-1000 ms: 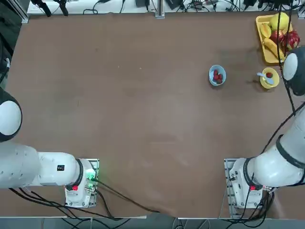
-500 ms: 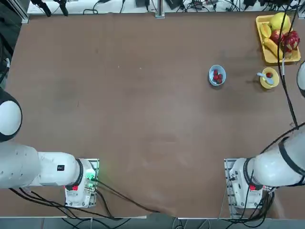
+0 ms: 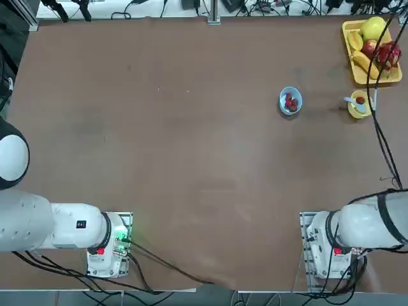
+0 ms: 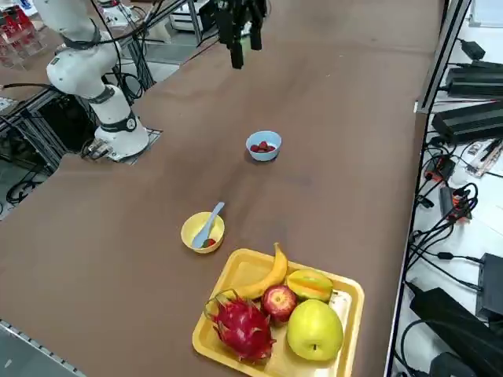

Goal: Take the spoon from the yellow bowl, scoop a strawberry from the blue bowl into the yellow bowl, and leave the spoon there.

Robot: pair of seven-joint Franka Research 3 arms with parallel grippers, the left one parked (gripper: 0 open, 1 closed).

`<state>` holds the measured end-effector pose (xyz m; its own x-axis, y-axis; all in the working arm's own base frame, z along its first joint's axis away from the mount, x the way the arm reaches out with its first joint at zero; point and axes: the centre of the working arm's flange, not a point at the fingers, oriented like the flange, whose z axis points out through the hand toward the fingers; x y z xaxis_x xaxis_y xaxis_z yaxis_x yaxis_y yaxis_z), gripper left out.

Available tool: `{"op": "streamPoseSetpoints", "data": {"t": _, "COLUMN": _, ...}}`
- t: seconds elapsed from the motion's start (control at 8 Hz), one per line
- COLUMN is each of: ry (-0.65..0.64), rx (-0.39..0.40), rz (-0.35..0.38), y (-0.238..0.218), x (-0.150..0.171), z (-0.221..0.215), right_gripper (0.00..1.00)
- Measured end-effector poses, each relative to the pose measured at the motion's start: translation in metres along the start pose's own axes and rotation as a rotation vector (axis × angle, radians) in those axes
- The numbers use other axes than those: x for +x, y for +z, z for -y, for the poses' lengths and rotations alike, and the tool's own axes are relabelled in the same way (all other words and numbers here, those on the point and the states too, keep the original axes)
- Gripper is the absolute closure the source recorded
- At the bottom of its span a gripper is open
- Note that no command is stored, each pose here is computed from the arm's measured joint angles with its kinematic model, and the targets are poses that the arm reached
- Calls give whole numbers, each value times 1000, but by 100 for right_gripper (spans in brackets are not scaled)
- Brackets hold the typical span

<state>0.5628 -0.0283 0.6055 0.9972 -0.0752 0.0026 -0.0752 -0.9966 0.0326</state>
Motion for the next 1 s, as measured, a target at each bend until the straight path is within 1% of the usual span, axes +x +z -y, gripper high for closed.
{"op": "streamPoseSetpoints", "data": {"t": 0.25, "ry": -7, "rx": 7, "rz": -22, "y": -15, "x": -24, "z": 1, "right_gripper": 0}}
{"op": "streamPoseSetpoints", "data": {"t": 0.5, "ry": -16, "rx": 10, "rz": -40, "y": -28, "x": -36, "z": 4, "right_gripper": 0}}
{"op": "streamPoseSetpoints", "data": {"t": 0.75, "ry": -32, "rx": 10, "rz": -18, "y": -28, "x": -45, "z": 12, "right_gripper": 0}}
{"op": "streamPoseSetpoints", "data": {"t": 1.0, "ry": -59, "rx": 10, "rz": -11, "y": -25, "x": -48, "z": 25, "right_gripper": 0}}
